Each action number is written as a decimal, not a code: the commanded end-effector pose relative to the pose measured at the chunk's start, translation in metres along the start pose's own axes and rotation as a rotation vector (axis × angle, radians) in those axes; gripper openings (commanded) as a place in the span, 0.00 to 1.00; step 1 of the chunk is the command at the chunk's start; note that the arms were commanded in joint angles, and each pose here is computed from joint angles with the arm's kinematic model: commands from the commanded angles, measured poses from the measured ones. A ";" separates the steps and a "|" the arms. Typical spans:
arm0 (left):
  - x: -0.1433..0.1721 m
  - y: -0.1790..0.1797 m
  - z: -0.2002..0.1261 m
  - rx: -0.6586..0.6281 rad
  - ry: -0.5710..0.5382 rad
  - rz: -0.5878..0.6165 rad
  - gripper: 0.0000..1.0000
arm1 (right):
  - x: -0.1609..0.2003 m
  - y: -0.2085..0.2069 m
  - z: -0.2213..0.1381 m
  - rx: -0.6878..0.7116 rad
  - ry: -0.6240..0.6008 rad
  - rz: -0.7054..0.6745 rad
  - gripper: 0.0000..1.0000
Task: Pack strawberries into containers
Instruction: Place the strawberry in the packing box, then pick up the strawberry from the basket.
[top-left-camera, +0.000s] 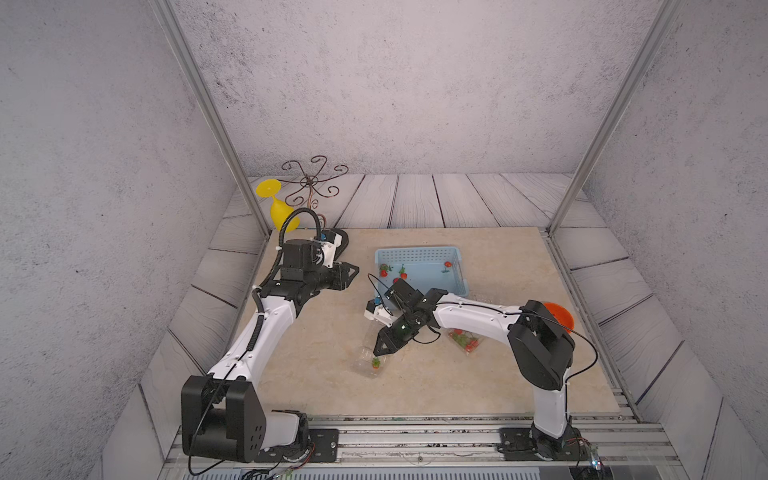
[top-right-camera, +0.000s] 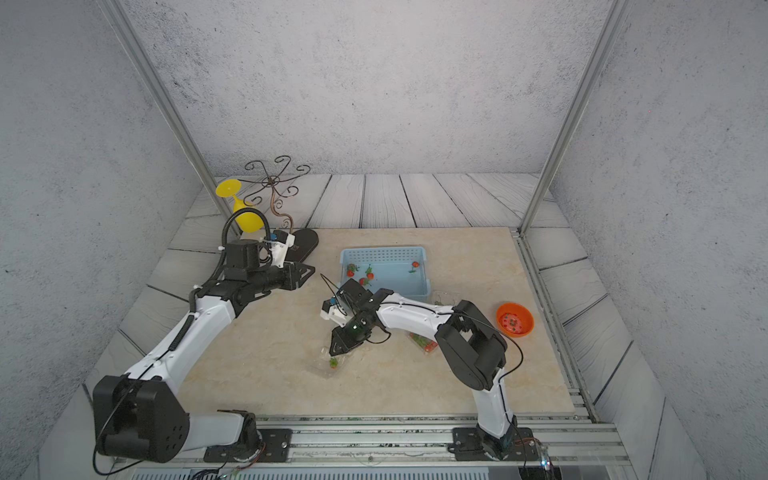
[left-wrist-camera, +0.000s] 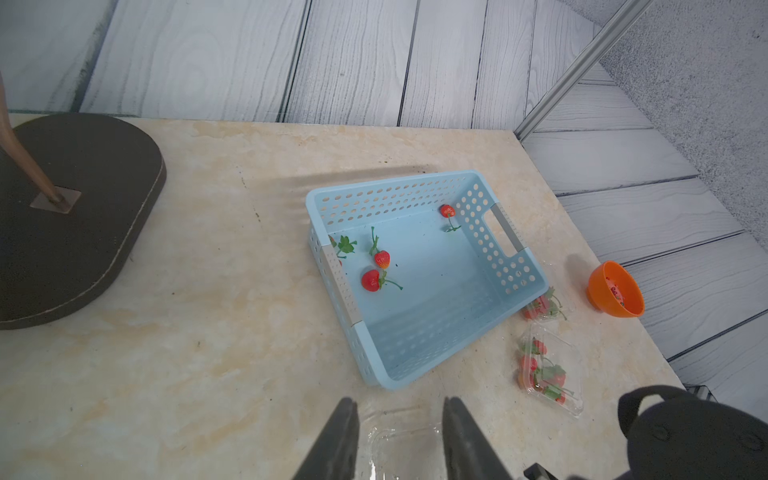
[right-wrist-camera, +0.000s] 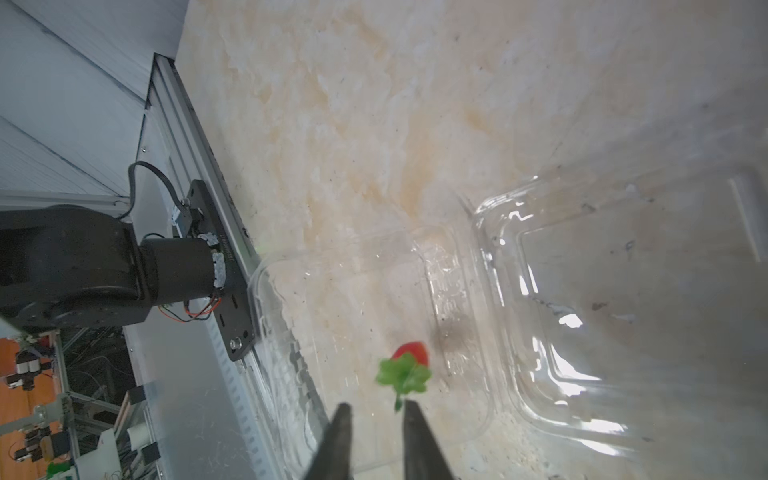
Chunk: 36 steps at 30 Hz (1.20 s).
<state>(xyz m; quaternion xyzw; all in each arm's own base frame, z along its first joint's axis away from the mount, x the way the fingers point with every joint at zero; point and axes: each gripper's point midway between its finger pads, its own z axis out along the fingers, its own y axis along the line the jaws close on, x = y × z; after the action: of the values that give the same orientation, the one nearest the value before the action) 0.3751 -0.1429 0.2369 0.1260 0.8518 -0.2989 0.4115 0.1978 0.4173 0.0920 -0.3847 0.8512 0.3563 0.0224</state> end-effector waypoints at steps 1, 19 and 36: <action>-0.001 0.000 -0.003 -0.001 -0.012 0.007 0.38 | -0.010 -0.004 -0.013 0.068 -0.031 -0.022 0.39; 0.001 0.003 0.000 -0.005 -0.001 0.005 0.38 | -0.084 -0.223 -0.209 0.719 -0.408 0.424 0.48; 0.002 0.003 0.001 -0.002 0.001 0.001 0.38 | -0.081 -0.345 -0.188 1.077 -0.251 0.570 0.48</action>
<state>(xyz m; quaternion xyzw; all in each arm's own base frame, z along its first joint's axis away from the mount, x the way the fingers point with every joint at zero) 0.3753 -0.1426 0.2368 0.1242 0.8522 -0.2985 0.4113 0.5312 0.2069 0.0624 -0.0428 0.9717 -0.0572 0.2250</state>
